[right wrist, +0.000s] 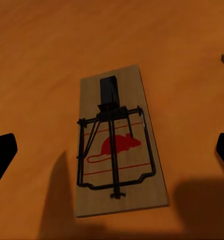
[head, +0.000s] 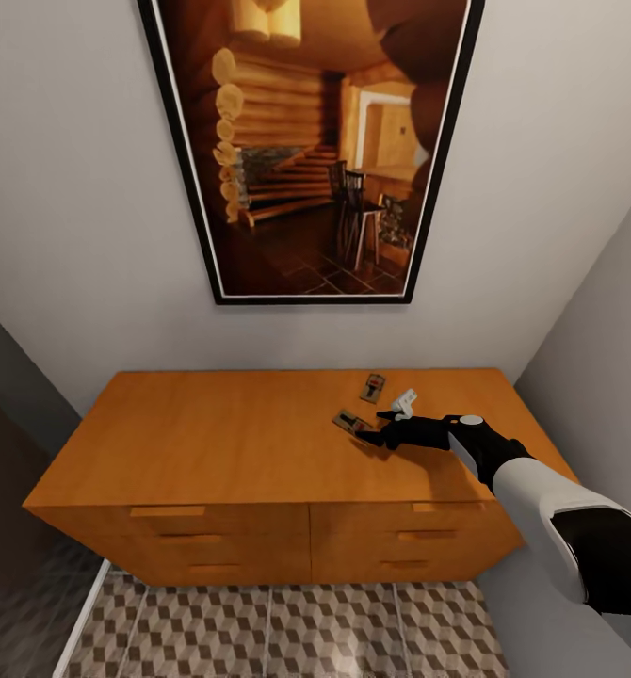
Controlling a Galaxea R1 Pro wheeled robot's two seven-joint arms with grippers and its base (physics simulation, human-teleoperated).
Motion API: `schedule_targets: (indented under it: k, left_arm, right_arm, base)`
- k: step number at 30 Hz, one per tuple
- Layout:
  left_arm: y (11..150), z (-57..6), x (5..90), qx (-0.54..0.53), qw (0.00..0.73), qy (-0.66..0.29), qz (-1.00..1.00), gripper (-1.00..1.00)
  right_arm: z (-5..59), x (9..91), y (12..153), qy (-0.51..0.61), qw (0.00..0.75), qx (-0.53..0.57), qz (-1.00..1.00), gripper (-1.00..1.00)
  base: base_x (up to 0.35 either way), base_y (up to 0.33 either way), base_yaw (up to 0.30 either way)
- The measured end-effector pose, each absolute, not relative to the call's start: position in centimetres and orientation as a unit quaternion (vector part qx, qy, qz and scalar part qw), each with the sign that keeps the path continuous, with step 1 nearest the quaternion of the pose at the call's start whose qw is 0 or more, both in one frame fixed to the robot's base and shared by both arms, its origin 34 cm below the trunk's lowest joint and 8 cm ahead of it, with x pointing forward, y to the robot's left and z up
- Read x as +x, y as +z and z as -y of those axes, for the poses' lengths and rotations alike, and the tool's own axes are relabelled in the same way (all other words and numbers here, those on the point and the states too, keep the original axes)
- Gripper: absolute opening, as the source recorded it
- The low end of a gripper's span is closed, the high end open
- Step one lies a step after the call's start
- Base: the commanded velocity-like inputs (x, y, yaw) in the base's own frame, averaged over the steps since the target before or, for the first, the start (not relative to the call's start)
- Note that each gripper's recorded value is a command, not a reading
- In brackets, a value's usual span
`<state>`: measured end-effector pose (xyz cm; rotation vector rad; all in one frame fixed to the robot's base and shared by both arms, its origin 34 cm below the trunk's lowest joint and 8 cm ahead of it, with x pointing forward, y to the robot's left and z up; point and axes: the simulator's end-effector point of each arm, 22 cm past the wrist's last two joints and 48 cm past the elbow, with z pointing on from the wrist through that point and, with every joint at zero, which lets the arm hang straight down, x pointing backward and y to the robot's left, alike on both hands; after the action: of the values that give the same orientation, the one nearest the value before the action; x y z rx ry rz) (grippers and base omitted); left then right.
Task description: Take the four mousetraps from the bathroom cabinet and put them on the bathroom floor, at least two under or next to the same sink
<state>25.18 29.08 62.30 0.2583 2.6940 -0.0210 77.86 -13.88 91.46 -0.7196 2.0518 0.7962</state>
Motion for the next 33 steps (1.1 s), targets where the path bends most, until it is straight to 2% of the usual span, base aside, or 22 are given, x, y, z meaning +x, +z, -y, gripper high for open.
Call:
schedule_targets:
  k: [15,33]
  left_arm:
    - [62.0,-29.1,24.4,0.093,0.206,-0.009,-0.974,1.0]
    - [62.0,-29.2,24.3,0.093,0.205,-0.008,-0.974,1.0]
  right_arm:
    - [13.9,77.9,90.5,0.319,0.399,-0.276,-0.814,1.0]
    - [14.1,78.0,90.1,0.287,0.39,-0.325,-0.812,1.0]
  base:
    - [0.0,0.0,0.0]
    - [0.0,0.0,0.0]
